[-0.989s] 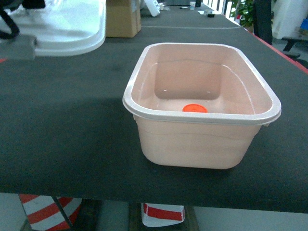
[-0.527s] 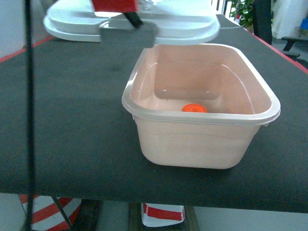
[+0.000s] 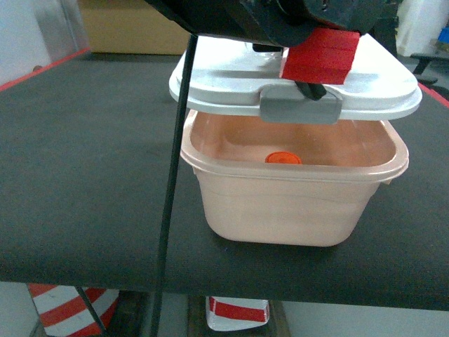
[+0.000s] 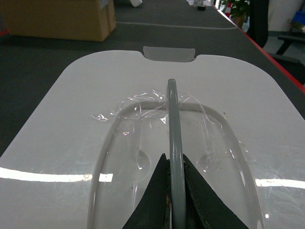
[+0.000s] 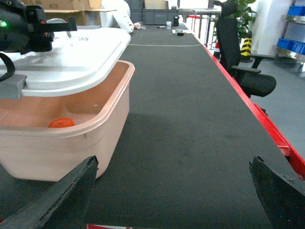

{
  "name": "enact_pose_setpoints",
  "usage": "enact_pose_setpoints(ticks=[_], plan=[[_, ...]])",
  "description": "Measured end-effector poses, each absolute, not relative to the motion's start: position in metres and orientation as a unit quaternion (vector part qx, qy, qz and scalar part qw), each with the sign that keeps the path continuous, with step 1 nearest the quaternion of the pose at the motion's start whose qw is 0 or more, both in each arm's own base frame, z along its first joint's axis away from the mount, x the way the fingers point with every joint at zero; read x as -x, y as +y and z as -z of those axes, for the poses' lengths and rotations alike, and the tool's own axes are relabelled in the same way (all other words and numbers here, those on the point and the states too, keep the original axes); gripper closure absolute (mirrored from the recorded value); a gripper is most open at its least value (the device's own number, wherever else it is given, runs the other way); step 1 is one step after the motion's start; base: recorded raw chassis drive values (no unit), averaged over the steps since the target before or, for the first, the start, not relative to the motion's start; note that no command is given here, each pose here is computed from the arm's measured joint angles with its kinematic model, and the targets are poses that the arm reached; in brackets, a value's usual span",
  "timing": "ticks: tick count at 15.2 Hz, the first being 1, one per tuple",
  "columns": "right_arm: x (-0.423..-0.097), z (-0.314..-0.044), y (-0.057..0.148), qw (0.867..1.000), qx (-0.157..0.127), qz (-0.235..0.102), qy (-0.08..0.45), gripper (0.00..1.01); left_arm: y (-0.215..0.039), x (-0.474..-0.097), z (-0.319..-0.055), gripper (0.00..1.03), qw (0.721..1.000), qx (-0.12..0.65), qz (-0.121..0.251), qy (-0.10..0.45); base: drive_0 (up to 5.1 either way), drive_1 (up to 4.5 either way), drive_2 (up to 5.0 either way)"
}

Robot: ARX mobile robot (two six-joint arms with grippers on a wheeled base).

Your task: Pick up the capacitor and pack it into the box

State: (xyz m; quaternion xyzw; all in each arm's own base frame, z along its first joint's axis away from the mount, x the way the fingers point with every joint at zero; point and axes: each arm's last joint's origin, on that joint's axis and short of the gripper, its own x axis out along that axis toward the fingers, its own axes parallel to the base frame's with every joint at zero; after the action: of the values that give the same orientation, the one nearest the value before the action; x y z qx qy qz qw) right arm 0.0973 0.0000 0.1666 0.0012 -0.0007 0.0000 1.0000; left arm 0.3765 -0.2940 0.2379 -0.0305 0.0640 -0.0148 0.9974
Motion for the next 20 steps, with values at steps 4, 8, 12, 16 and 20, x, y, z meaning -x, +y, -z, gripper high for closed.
enact_pose_setpoints(ticks=[4,8,12,16,20], plan=[[-0.097,-0.167,0.000,1.000,-0.001,0.000,-0.001,0.03,-0.304,-0.370,-0.232,1.01,0.996,0.033,0.022,0.080,0.0,0.00,0.0],[-0.097,-0.167,0.000,1.000,-0.001,0.000,-0.001,0.03,-0.305,-0.362,-0.217,1.01,0.994,0.013,0.015,0.109,0.0,0.00,0.0],[-0.097,-0.167,0.000,1.000,-0.001,0.000,-0.001,0.03,-0.306,-0.355,-0.204,1.01,0.992,0.007,0.012,0.124,0.0,0.00,0.0],[-0.097,-0.167,0.000,1.000,-0.001,0.000,-0.001,0.03,-0.302,-0.354,-0.201,0.75,0.993,0.012,0.011,0.117,0.0,0.00,0.0],[-0.097,-0.167,0.000,1.000,-0.001,0.000,-0.001,0.03,-0.295,-0.357,-0.217,0.25,0.996,0.027,0.004,0.082,0.0,0.00,0.0]])
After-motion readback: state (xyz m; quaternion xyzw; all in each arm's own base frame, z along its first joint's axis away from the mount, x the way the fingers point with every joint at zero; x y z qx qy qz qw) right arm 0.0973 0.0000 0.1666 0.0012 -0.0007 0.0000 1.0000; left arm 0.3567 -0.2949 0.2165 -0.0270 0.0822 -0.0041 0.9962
